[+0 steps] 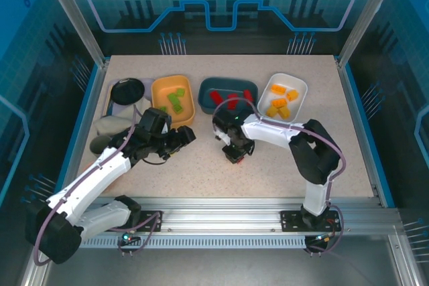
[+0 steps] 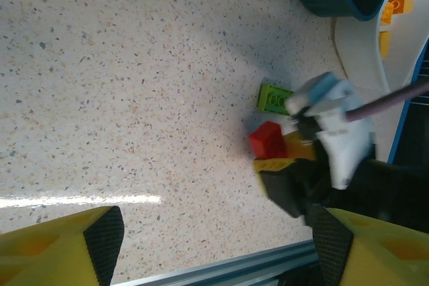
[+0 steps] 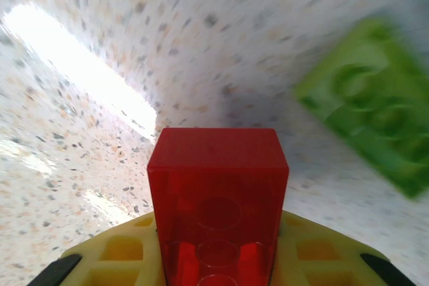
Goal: Sort the legos into containers by color
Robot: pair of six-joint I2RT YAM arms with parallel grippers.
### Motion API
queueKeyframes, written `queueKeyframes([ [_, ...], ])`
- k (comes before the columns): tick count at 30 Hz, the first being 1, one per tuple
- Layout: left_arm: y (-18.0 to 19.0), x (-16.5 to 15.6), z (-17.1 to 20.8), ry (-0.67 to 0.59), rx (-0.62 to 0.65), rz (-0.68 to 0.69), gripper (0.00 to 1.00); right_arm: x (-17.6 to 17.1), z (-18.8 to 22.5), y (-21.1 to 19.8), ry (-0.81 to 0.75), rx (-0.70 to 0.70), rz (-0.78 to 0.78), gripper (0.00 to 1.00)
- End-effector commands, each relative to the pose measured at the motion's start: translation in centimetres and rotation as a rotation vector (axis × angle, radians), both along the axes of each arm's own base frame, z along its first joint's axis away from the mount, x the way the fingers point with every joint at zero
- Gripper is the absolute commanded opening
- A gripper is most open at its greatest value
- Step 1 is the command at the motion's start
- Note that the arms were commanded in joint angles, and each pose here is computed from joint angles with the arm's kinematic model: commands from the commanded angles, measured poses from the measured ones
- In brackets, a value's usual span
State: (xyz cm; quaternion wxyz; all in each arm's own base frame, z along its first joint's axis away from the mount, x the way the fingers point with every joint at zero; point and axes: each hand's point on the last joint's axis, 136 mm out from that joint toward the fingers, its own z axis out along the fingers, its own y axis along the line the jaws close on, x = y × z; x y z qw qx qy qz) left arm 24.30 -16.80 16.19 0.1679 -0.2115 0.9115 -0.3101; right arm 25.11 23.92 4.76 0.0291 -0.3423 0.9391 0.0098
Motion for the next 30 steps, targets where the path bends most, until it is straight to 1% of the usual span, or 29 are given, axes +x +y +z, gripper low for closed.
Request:
queueKeyframes([
  [1, -0.4, 2.0, 3.1, -0.085, 0.024, -0.001, 0.78, 5.8, 7.9, -0.3, -0.161, 0.183, -0.182, 0.25],
  [4, -0.9, 4.1, 4.8, -0.123, 0.042, 0.002, 0.78, 9.9, 10.4, -1.2, -0.217, 0.253, -0.285, 0.25],
  [6, -1.2, 5.5, 5.8, -0.148, 0.052, 0.015, 0.78, 12.7, 10.9, -1.6, -0.232, 0.268, -0.344, 0.25],
  [9, -1.9, 7.5, 6.8, -0.173, 0.055, 0.021, 0.78, 16.4, 10.5, -2.7, -0.258, 0.226, -0.43, 0.25],
  [11, -2.5, 8.5, 7.1, -0.177, 0.053, 0.017, 0.78, 18.5, 9.5, -3.6, -0.258, 0.193, -0.492, 0.25],
  [14, -3.1, 9.4, 7.4, -0.179, 0.045, 0.007, 0.78, 20.7, 8.1, -4.3, -0.245, 0.169, -0.551, 0.26],
  [17, -3.3, 9.6, 7.2, -0.174, 0.047, 0.004, 0.78, 21.7, 6.7, -4.5, -0.228, 0.123, -0.556, 0.26],
  [22, -3.1, 9.0, 6.4, -0.154, 0.052, 0.002, 0.78, 21.8, 3.9, -5.4, -0.187, 0.048, -0.578, 0.26],
  [26, -3.0, 8.6, 6.1, -0.144, 0.051, -0.001, 0.78, 21.9, 3.1, -5.4, -0.173, 0.044, -0.572, 0.28],
  [27, -3.0, 8.5, 6.0, -0.141, 0.05, -0.001, 0.78, 21.8, 1.7, -5.4, -0.151, 0.027, -0.567, 0.29],
  [30, -3.0, 8.5, 6.0, -0.14, 0.051, -0.002, 0.78, 22.1, 1.0, -5.4, -0.139, 0.021, -0.562, 0.33],
])
